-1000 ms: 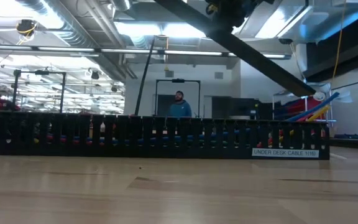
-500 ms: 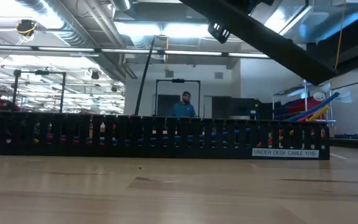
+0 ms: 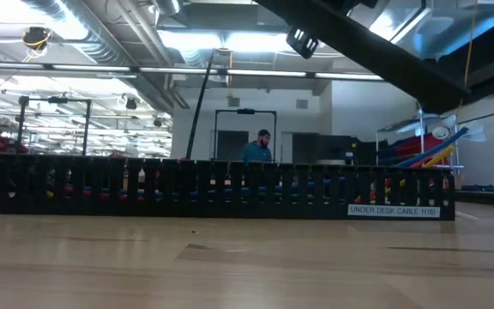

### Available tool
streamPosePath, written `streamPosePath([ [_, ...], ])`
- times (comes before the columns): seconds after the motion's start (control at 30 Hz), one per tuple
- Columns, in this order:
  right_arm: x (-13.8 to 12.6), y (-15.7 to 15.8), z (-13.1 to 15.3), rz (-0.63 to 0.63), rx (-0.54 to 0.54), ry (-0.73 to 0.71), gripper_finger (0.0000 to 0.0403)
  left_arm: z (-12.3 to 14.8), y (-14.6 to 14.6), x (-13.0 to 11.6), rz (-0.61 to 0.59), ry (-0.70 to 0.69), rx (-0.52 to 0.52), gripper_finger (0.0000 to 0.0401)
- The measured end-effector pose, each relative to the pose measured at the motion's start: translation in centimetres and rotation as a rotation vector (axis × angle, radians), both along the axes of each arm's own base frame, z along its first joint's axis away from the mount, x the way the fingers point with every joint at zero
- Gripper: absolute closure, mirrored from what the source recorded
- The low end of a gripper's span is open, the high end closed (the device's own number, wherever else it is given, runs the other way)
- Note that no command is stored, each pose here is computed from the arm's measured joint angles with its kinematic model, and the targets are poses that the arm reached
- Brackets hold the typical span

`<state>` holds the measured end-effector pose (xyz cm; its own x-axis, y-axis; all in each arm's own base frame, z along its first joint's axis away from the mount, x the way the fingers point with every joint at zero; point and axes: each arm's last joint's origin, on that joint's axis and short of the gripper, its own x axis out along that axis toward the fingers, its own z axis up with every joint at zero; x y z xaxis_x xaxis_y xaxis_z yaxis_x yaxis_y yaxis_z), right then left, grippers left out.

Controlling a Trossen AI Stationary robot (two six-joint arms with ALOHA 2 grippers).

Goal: Ziptie cables
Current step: Close the black cable duct

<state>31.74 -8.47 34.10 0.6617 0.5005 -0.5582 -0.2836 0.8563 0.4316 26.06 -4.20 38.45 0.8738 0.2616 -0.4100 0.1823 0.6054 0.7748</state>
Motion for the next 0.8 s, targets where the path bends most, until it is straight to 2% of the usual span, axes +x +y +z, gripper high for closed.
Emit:
streamPosePath([
  [0.1, 0.0, 0.0, 0.0, 0.000, -0.002, -0.007, 0.0403, -0.2, 0.0, 0.6, -0.003, -0.009, 0.011, 0.0253],
  [0.2, 0.1, 0.0, 0.1, -0.008, 0.006, -0.006, 0.0402, 0.2, 0.0, 0.7, 0.005, -0.052, -0.008, 0.0303],
  [0.33, 0.1, 0.0, 0.1, -0.114, 0.129, 0.087, 0.0395, 0.3, 0.0, 0.7, 0.054, -0.099, -0.120, 0.0377],
  [0.4, 0.2, -0.2, 0.3, -0.138, 0.123, 0.075, 0.0384, 0.3, 0.0, 0.7, 0.076, -0.109, -0.171, 0.0393],
  [0.53, -0.2, -1.5, 1.6, -0.159, 0.065, 0.017, 0.0342, 0.2, 0.2, 0.6, 0.173, -0.144, -0.297, 0.0391],
  [0.63, -1.0, -2.5, 4.9, -0.201, -0.059, -0.091, 0.0299, -0.3, 1.0, 0.5, 0.273, -0.142, -0.405, 0.0397],
  [0.8, -2.1, -2.3, 9.9, -0.269, -0.448, -0.258, 0.0220, -0.7, 3.1, 0.4, 0.473, -0.196, -0.619, 0.0397],
])
